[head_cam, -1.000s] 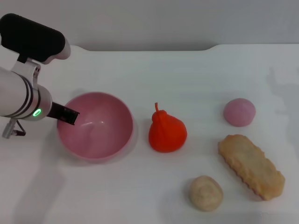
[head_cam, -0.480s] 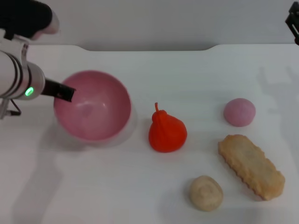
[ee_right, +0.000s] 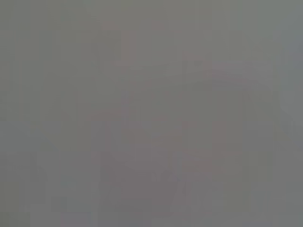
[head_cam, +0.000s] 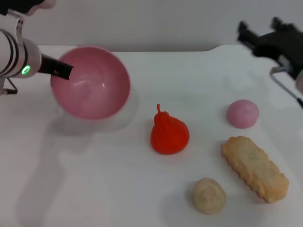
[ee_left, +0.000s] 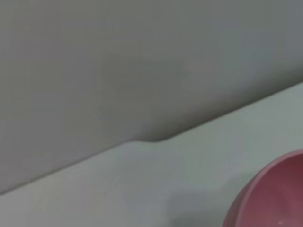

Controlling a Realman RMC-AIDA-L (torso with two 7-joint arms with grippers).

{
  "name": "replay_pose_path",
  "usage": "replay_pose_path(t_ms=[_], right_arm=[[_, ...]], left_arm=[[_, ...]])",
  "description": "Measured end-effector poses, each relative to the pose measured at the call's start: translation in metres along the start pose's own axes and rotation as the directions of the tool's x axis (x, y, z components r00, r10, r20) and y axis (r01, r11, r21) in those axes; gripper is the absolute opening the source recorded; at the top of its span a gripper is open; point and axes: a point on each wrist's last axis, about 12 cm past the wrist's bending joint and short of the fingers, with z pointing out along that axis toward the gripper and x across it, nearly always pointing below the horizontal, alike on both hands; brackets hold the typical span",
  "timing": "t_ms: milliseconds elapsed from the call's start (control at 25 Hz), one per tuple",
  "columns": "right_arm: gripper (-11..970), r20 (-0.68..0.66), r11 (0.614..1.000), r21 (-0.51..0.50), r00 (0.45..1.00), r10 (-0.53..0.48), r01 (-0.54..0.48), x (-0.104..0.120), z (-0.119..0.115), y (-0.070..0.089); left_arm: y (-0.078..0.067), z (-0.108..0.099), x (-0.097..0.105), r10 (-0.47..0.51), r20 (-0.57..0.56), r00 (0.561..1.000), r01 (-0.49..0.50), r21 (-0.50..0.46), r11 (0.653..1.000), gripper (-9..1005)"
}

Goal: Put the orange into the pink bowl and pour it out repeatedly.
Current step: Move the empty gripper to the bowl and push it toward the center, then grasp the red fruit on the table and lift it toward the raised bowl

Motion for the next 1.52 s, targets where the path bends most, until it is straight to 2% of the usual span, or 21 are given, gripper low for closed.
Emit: replay_pose_path(t_ms=[160,400,640,800,1000,1520], right_arm=[[818,-0.131,0.996,-0.083,0.991,0.021,-0.032,0.004,-0.001,0.013],[818,-0.281,0.983,-0.146,0.958,0.064,-0.109,0.013,0.001,0.027],[818,-0.401,0.961,-0.248,0.916,0.017,-0.127,0.019,0.015,0.056],[818,-0.455,0.953,-0.269,0.891,-0.001,-0.137,0.032,0.024,0.066],[818,-0.493,0.955,-0.251,0.87,0.011,-0.155,0.042,0.032,0.067],[817,-0.559,0.946,-0.26,0.829,0.016,-0.194,0.053,0.054,0.074]], left_arm=[[0.002,0.0,-0.005,0.001,0.022,1.0,-0.001,-0.009,1.0,45],[0.009,0.004,-0.011,-0.011,0.037,0.999,0.012,-0.021,1.0,45],[0.008,0.009,-0.016,0.006,0.044,0.999,-0.005,-0.02,1.0,45],[0.007,0.011,-0.022,0.017,0.053,0.998,-0.016,-0.02,1.0,45],[0.008,0.014,-0.026,0.026,0.055,0.998,-0.025,-0.022,0.999,45],[0.008,0.018,-0.037,0.049,0.064,0.997,-0.048,-0.023,0.999,46]])
